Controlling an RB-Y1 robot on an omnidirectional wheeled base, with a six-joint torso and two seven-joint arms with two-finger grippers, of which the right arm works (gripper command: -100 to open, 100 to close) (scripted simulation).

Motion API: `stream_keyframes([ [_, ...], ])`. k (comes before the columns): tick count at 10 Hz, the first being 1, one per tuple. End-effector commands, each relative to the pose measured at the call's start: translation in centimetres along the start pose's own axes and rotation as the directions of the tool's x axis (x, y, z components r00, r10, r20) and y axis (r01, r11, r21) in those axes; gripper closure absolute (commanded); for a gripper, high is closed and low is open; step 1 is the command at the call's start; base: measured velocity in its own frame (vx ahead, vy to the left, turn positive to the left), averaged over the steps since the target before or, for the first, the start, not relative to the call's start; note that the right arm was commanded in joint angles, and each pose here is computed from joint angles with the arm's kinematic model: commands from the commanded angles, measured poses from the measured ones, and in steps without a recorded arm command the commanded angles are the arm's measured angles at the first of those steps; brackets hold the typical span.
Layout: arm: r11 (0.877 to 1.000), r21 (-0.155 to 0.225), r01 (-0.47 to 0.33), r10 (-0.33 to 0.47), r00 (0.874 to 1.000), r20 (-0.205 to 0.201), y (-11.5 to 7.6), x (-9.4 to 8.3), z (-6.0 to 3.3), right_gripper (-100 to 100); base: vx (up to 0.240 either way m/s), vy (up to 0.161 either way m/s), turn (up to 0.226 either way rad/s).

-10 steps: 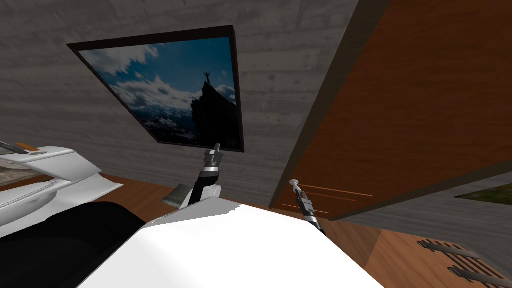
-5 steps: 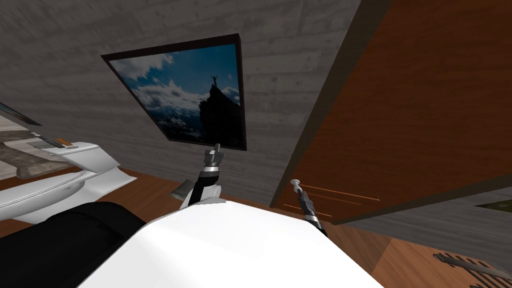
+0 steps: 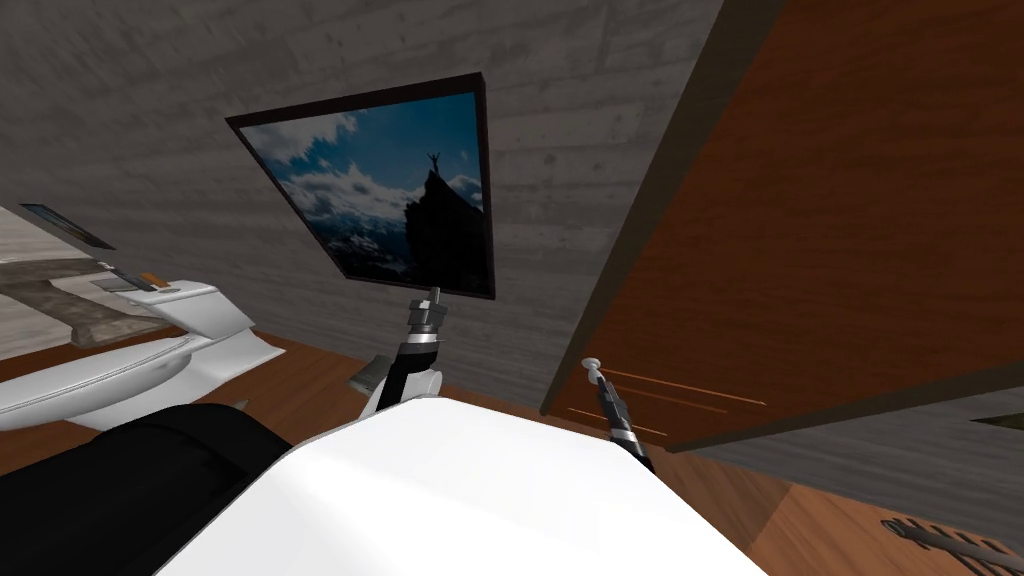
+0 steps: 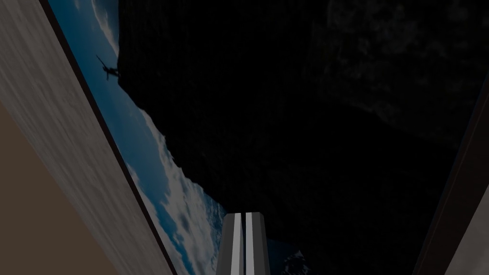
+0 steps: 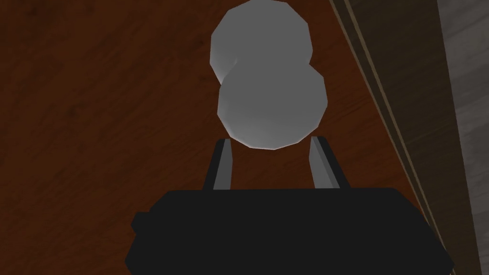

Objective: Pull the door open

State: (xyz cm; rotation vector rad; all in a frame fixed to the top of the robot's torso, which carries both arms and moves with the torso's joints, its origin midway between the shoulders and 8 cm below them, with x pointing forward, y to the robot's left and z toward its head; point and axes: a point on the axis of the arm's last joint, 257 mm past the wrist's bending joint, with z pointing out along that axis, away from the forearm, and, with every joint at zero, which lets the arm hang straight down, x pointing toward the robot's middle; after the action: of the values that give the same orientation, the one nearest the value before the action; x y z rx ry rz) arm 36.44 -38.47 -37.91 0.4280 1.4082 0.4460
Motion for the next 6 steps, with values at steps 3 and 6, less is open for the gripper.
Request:
stream_keyframes([
  [3, 0.995, 0.004, -0.101, 0.101, 0.995, -0.008, 0.62, 1.04, 0.16, 100, -0.042, -0.017, 0.078],
  [6, 0.981, 0.021, -0.193, 0.192, 0.981, 0.011, 0.17, 0.66, 0.43, 100, -0.051, -0.023, 0.099],
])
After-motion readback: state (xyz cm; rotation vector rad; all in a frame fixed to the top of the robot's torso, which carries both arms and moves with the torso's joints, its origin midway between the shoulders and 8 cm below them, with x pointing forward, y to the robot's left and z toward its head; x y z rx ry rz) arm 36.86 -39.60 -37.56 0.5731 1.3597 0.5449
